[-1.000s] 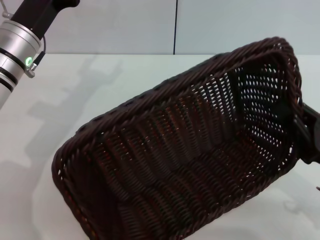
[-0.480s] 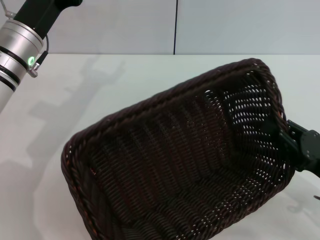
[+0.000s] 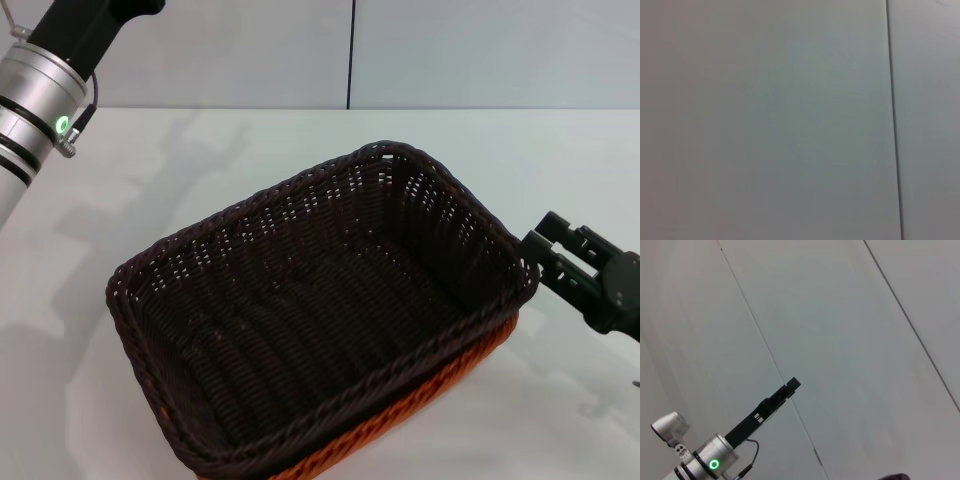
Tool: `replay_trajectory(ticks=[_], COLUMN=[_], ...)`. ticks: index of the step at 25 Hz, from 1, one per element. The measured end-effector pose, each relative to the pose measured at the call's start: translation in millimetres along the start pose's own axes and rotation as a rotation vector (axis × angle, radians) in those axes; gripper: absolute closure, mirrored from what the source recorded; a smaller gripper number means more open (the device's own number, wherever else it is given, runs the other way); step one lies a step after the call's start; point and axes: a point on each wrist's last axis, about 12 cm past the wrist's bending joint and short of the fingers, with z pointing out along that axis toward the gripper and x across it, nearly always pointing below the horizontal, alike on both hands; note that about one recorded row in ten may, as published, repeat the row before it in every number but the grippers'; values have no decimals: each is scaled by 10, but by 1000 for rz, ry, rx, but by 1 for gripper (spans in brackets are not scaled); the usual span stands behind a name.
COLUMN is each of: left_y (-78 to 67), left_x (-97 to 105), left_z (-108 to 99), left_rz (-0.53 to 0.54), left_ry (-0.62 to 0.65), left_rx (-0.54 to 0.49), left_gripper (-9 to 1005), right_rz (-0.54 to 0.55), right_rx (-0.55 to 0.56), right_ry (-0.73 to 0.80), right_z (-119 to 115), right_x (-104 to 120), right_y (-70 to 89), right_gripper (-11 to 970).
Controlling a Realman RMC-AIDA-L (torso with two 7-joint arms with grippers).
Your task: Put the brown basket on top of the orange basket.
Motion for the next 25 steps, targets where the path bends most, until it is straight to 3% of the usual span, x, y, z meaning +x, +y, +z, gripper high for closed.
replay_trajectory(ticks=[5,8,10,11,14,18,25], left_y=[55,91,100,176,216,300,441], left_x=[-9,-25,-35,-62,-53,45,85], left_z=[-130,-257,-297,-516,-638,-1058,-1481], left_rz=[-21,-31,-33,-47,-61,-106,-115], left_ry=[-36,-76,-91,-151,-170,-193,-198], left_rx=[-29,-41,-45,-88,-123,-244,-393], left_gripper=[183,183,183,183,183,183,182], right_rz=[-80,-161,-234,-275,-400,-507,-530], right_rx=[2,61,141,191,372,660,807], right_ry=[-44,-124,-193,-233,-340,-391,-381], right_z=[-34,-125,-201,-236,-308,-314,-178], right_x=[-141,-267,-361,-408,-531,-642,-694], right_y=[-44,-100,-164,-200,-333,-600,-777], right_gripper=[409,382,382,382,383,383,383])
